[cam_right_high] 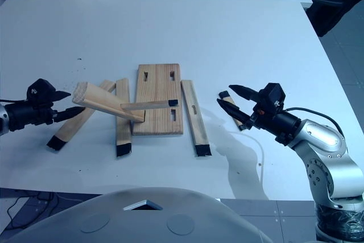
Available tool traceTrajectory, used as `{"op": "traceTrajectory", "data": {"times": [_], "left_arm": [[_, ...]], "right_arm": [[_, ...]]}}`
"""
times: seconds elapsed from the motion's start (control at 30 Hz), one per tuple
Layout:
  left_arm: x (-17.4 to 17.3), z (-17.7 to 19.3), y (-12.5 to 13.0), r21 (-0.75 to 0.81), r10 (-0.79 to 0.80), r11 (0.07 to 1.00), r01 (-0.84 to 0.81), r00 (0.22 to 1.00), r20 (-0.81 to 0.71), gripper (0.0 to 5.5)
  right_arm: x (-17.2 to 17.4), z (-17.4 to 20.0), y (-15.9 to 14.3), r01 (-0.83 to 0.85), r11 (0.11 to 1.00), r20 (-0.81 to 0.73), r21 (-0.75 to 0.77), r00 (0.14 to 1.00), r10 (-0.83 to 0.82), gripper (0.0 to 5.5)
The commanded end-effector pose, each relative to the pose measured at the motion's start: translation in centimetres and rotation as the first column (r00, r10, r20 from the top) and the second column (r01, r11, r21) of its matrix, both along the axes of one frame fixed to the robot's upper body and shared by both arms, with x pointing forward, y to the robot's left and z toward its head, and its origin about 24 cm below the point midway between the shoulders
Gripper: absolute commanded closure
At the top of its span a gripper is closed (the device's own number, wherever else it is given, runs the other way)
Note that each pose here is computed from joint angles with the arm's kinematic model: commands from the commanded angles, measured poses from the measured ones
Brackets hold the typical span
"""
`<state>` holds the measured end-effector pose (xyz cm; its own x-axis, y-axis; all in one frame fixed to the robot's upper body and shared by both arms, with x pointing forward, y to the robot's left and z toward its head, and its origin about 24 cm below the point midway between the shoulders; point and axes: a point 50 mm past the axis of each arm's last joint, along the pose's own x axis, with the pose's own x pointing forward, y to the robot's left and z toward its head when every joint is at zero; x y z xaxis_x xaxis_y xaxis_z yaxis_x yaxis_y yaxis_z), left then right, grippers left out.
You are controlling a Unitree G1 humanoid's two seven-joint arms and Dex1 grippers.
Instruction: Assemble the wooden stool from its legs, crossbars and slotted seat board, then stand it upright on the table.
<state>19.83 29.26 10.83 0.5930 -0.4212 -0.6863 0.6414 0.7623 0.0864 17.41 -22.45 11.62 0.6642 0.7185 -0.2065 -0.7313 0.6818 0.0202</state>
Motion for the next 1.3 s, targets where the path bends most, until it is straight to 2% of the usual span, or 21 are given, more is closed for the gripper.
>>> {"op": "traceTrajectory", "data": {"times": [0.03, 0.13, 0.47, 0.73, 1.0, 1.2, 1.3], "left_arm": [[-0.7, -1.0, -0.5, -0.052, -0.02, 0.998, 0.018, 0.999, -0.037, 1.22], [-1.1, -1.8, -0.7, -0.061, -0.023, 0.998, 0.019, 0.998, -0.063, 1.22], [-2.0, -3.6, 1.3, -0.021, 0.058, 0.998, -0.059, 0.995, -0.082, 1.22], [-3.3, -5.5, 1.1, -0.026, 0.044, 0.998, -0.048, 0.989, -0.138, 1.22], [-3.3, -8.0, 1.5, -0.042, 0.146, 0.987, -0.153, 0.979, -0.143, 2.49], [-3.6, -8.4, 1.0, -0.094, 0.139, 0.984, -0.153, 0.98, -0.139, 3.43], [-3.1, -7.9, 0.7, -0.146, 0.129, 0.978, -0.146, 0.984, -0.12, 3.49]], "right_arm": [[0.3, 0.1, 0.2, -0.007, 1.0, 0.017, -0.007, 1.0, 0.007, 2.76], [0.6, 0.2, 0.1, -0.015, 1.0, 0.018, -0.011, 1.0, 0.015, 2.76], [0.4, 0.0, 0.0, -0.034, 0.999, -0.006, -0.022, 0.999, 0.034, 2.76], [0.5, 0.1, 0.0, -0.042, 0.999, -0.009, -0.03, 0.999, 0.041, 2.76], [1.1, 0.2, -0.1, -0.058, 0.997, -0.01, -0.041, 0.998, 0.058, 2.76], [1.5, 0.3, -0.2, -0.066, 0.997, -0.006, -0.049, 0.998, 0.066, 2.76], [2.0, 0.5, -0.4, -0.06, 0.997, 0.005, -0.05, 0.998, 0.06, 2.76]]}}
